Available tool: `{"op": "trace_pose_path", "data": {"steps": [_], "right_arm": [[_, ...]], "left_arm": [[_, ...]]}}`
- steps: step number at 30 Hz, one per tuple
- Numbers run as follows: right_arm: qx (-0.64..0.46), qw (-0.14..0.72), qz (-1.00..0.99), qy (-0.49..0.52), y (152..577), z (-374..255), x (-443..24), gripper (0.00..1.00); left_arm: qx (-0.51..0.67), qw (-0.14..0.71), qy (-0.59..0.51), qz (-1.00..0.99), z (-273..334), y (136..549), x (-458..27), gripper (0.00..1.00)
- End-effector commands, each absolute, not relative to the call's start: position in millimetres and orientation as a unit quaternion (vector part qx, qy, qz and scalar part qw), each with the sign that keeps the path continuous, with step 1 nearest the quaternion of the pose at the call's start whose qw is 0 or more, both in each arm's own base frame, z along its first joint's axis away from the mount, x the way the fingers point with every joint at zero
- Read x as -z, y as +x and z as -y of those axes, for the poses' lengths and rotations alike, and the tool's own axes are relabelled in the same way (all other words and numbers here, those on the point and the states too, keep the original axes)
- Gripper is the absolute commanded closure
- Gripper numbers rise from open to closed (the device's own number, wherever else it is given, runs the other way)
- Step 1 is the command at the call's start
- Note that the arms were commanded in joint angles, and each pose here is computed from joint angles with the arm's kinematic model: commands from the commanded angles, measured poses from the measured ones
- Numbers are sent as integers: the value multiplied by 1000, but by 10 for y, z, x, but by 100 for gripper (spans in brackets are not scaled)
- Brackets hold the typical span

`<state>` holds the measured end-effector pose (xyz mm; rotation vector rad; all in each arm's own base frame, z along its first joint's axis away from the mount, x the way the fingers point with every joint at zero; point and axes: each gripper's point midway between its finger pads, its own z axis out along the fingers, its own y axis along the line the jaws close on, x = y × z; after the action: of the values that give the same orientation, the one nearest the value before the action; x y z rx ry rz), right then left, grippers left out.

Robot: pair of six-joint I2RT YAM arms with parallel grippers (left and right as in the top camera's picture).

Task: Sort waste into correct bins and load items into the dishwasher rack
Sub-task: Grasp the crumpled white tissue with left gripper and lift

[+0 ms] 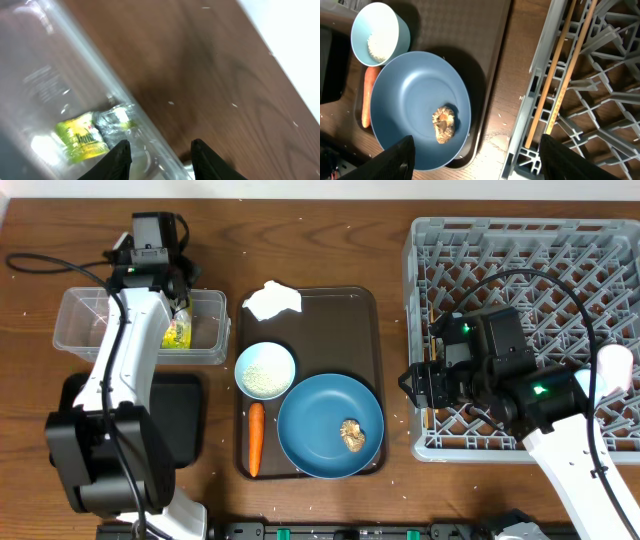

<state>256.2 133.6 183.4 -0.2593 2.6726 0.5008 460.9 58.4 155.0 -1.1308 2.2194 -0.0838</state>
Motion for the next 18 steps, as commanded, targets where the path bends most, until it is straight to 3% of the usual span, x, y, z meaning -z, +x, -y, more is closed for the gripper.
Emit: {"op": "trace_pose_path", "data": {"steps": [1,11,18], "right_arm": [[-179,204,-958,-92,2558,-1357,-1844,27],[-179,203,-958,-92,2555,-1357,-1843,27],[-179,201,-959,-92,2547,-1354,-1839,26]], "left_arm": [[41,340,-295,-892,-262,4653,-1767,59],[-3,356,23,-934,765,4829,-1600,56],[-15,333,72,-940,955,5008,-1050,44]]}}
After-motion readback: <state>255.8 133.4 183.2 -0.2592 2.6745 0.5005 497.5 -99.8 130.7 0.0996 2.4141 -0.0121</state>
